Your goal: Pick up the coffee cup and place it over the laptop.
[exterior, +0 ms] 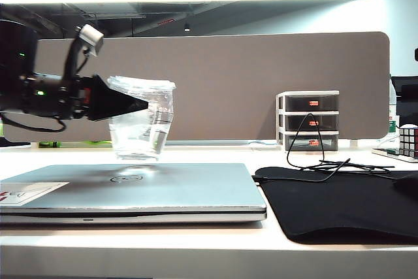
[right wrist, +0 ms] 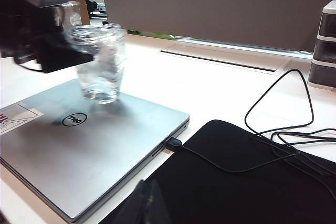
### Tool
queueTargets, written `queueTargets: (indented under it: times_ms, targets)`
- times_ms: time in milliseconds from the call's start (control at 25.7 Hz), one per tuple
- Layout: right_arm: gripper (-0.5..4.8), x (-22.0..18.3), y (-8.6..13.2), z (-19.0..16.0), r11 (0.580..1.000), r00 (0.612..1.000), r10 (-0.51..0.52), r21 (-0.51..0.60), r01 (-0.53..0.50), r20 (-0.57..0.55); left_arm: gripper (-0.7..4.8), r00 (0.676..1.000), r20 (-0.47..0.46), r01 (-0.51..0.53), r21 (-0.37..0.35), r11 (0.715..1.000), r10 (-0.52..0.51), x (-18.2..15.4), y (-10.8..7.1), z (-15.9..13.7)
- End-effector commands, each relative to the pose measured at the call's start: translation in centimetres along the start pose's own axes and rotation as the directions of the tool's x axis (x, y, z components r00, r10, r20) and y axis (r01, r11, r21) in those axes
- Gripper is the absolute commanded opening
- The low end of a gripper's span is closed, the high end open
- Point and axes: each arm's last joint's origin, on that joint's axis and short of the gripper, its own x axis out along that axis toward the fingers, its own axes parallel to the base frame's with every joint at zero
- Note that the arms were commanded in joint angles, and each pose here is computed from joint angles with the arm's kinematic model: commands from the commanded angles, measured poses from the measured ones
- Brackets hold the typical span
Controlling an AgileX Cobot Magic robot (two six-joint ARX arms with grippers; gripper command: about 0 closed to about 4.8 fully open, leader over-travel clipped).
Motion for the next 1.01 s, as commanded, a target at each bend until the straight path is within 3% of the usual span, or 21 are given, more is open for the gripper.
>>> queueTargets:
  times_ms: [39,507,623,701,740,1013]
  targets:
    - [-0.06,0.0,0.0,0.0,1.0,1.0,0.004,0.0,-0.004,0.008,2.42,0.999,0.029,-0.021,0.071,0.997,0.019,-0.7,-1.5,0.5]
    - [-0.06,0.0,0.1,0.0,1.0,1.0,0.027,-0.001,-0.027,0.008,2.42,1.0,0.006,-0.016,-0.021,1.0,0.016,-1.9,-4.8,-1.7]
    - [-0.06,0.0,0.1,0.0,1.0,1.0,0.027,-0.001,-0.027,0.008,2.5,0.999,0.002,-0.044,-0.017,0.999,0.044,-2.2,-5.5,-2.2]
    - [-0.06,0.0,0.1,0.0,1.0,1.0,0.027,0.0,-0.027,0.008,3.27,0.999,0.008,-0.046,-0.021,0.999,0.046,-2.3,-5.7,-2.2]
    - [-0.06,0.0,0.1,0.0,1.0,1.0,0.027,-0.001,-0.027,0.009,3.96,0.999,0.013,-0.046,-0.036,0.998,0.047,-2.3,-5.7,-2.1]
    - [-0.06,0.0,0.1,0.0,1.0,1.0,0.027,0.0,-0.027,0.008,4.36,0.998,0.001,-0.069,-0.083,0.994,0.069,-3.0,-6.1,-2.7]
